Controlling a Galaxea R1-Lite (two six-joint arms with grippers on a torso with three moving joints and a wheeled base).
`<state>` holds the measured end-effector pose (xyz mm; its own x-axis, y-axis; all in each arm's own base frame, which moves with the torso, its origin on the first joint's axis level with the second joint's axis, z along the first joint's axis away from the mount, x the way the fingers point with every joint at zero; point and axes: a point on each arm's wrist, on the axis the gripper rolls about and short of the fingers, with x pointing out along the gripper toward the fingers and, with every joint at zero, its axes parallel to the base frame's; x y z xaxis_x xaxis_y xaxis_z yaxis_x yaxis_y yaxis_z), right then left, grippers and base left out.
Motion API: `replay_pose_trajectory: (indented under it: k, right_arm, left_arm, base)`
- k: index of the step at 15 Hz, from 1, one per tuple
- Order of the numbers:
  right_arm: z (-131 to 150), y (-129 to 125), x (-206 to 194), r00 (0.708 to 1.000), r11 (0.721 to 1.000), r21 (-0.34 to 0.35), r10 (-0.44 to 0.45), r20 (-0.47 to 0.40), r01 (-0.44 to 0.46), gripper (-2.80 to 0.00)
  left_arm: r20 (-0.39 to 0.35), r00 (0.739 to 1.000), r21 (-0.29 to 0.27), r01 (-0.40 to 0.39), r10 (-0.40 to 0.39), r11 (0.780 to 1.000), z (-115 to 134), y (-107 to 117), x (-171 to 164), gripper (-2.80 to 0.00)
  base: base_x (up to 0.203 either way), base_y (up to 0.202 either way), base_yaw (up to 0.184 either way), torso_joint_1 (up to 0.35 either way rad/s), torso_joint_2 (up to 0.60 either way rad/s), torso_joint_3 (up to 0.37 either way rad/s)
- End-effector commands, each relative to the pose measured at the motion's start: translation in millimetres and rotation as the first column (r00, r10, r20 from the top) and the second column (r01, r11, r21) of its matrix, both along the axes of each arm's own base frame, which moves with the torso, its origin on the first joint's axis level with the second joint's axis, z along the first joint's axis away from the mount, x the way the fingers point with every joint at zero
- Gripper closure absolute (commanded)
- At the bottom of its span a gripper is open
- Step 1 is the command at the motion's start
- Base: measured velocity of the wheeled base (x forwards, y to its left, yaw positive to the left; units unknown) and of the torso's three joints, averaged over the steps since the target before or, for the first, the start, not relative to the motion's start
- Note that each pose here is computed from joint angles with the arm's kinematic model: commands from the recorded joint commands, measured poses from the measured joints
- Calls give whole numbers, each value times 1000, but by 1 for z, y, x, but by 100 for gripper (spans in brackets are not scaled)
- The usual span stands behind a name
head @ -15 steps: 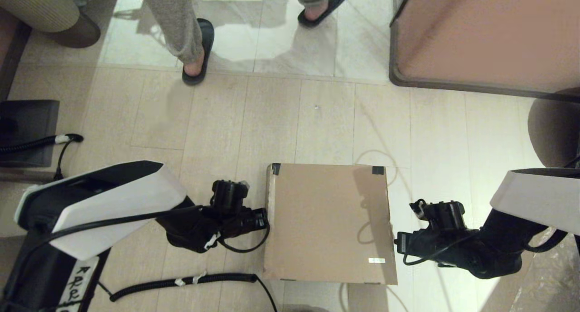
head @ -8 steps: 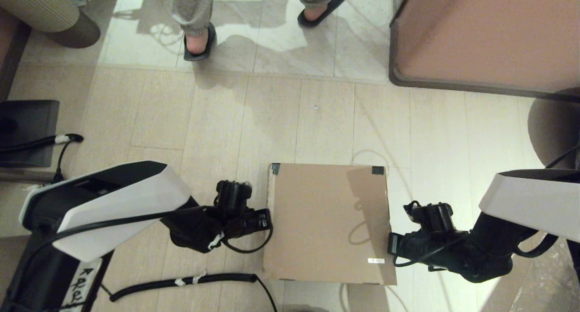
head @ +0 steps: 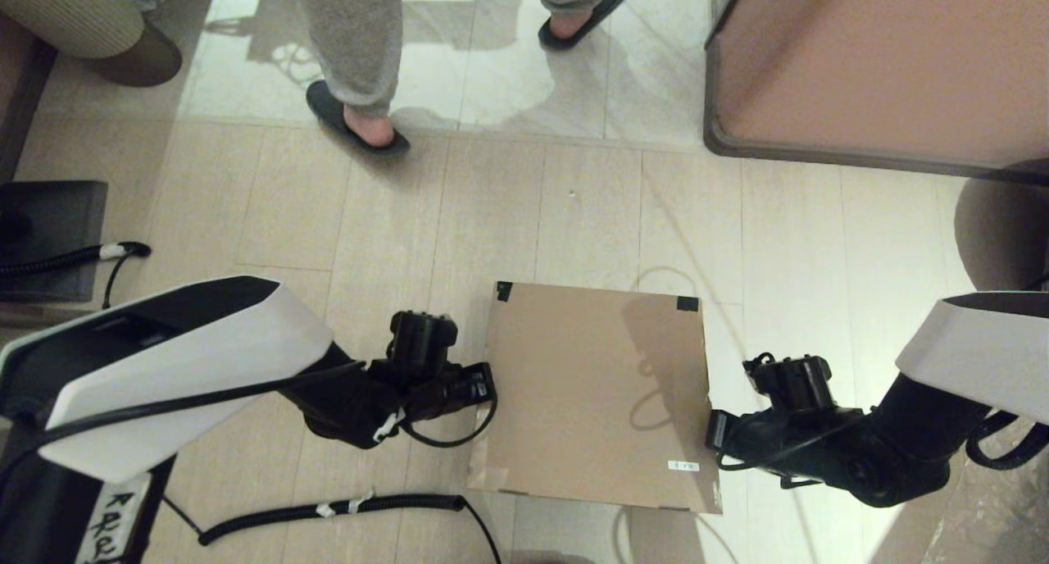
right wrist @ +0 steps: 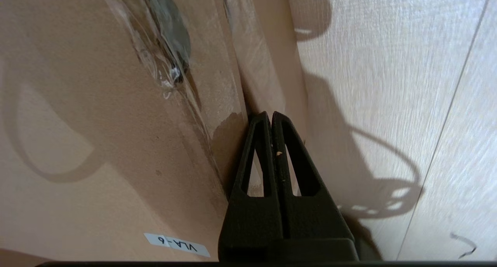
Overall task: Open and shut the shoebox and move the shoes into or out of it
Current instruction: Open the shoe box
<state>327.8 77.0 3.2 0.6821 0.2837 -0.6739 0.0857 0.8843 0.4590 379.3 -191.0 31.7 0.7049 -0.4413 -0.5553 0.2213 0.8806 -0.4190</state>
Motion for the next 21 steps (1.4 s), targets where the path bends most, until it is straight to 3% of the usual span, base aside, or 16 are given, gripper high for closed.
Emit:
replay_pose_trajectory:
  k: [1, 5, 10, 13, 16, 19, 21]
  right_arm:
    - [24, 0, -4, 999, 999, 42, -22, 30, 21, 0]
    - [45, -2, -12, 997, 990, 118, -79, -8, 79, 0]
    - [60, -2, -19, 986, 953, 259, -131, -105, 154, 0]
    - [60, -6, -27, 975, 938, 283, -161, -151, 198, 0]
    - [63, -7, -31, 959, 893, 374, -178, -220, 251, 0]
    - [65, -8, -38, 948, 875, 404, -162, -276, 267, 0]
    - [69, -8, -37, 940, 849, 440, -172, -294, 293, 0]
  left_arm:
    - [33, 999, -21, 2, -2, 1000, 21, 1, -3, 0]
    - [42, 999, -40, -8, 10, 999, 42, 4, -9, 0]
    - [33, 998, -101, -47, 51, 994, 64, 7, -15, 0]
    - [27, 995, -144, -90, 95, 985, 81, 10, -21, 0]
    - [19, 995, -153, -99, 103, 983, 85, 11, -22, 0]
    - [23, 994, -155, -98, 103, 983, 86, 11, -22, 0]
    - [31, 994, -158, -101, 107, 982, 90, 12, -23, 0]
  base:
    - [0, 0, 0, 0, 0, 0]
    - [0, 0, 0, 0, 0, 0]
    - [0, 0, 0, 0, 0, 0]
    - [0, 0, 0, 0, 0, 0]
    - [0, 0, 0, 0, 0, 0]
    - [0, 0, 0, 0, 0, 0]
    - [0, 0, 0, 0, 0, 0]
